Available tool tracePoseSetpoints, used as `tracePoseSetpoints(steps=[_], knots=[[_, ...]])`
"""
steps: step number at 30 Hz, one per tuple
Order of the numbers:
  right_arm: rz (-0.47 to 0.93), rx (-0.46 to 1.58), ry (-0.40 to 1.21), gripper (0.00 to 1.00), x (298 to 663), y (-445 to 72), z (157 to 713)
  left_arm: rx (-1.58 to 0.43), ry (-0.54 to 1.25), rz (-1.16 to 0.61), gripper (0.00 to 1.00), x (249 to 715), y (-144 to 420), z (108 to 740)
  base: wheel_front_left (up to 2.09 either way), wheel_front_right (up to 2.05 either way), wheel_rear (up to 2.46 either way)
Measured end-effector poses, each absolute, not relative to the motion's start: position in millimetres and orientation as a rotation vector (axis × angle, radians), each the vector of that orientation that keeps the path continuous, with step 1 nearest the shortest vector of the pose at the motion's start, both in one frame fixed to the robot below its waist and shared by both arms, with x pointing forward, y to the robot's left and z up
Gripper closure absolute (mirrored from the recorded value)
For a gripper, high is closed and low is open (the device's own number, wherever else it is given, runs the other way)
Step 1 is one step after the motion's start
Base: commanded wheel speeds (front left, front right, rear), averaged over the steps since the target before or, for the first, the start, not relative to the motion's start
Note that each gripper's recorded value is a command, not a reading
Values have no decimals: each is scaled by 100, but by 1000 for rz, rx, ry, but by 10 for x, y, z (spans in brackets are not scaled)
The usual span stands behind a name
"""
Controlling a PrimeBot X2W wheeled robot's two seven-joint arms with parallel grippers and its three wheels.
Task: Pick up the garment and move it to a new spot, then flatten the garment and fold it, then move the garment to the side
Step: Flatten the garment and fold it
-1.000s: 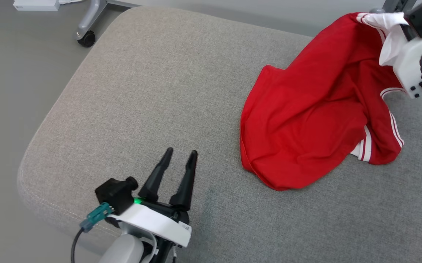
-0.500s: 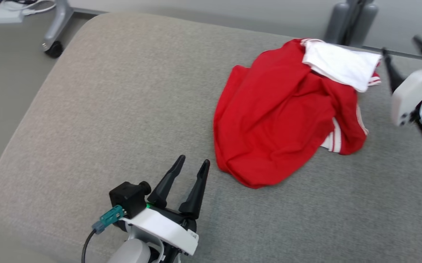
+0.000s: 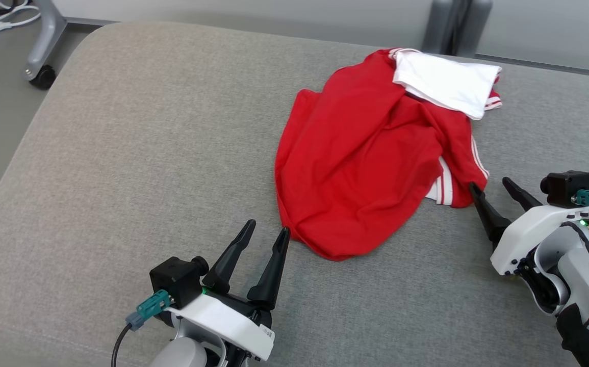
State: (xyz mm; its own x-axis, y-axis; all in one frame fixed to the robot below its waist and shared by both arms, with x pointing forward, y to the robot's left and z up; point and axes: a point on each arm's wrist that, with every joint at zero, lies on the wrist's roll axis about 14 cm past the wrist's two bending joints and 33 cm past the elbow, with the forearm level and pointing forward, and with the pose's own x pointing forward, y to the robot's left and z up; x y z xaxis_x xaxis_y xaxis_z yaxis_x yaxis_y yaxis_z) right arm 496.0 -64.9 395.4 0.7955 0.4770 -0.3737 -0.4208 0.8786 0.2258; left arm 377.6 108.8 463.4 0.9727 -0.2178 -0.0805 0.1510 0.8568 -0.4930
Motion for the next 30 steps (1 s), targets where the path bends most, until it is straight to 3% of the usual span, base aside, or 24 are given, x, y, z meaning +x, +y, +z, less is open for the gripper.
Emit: tracePoseSetpoints(steps=[8,9,10,11,14,15,21,30], knots=[[557,158,523,0,4858,-339,3828,-496,129,-146,0,3724,1230,4633,0,0,0],[562,146,534,8,4853,-328,3805,-496,128,-140,0,3716,1247,4632,0,0,0],[569,124,541,23,4846,-323,3777,-495,127,-134,0,3710,1264,4632,0,0,0],[576,103,547,53,4844,-310,3759,-496,126,-128,0,3704,1281,4632,0,0,0],[590,46,544,78,4873,-284,3748,-496,122,-118,0,3695,1312,4637,0,0,0],[594,17,526,98,4899,-290,3765,-495,120,-116,0,3694,1320,4640,0,0,0],[581,2,403,100,5111,-286,4070,-495,107,-115,0,3703,1332,4673,0,0,0],[582,56,57,100,5442,-277,5255,-505,84,-160,0,3707,1207,4772,0,0,0]])
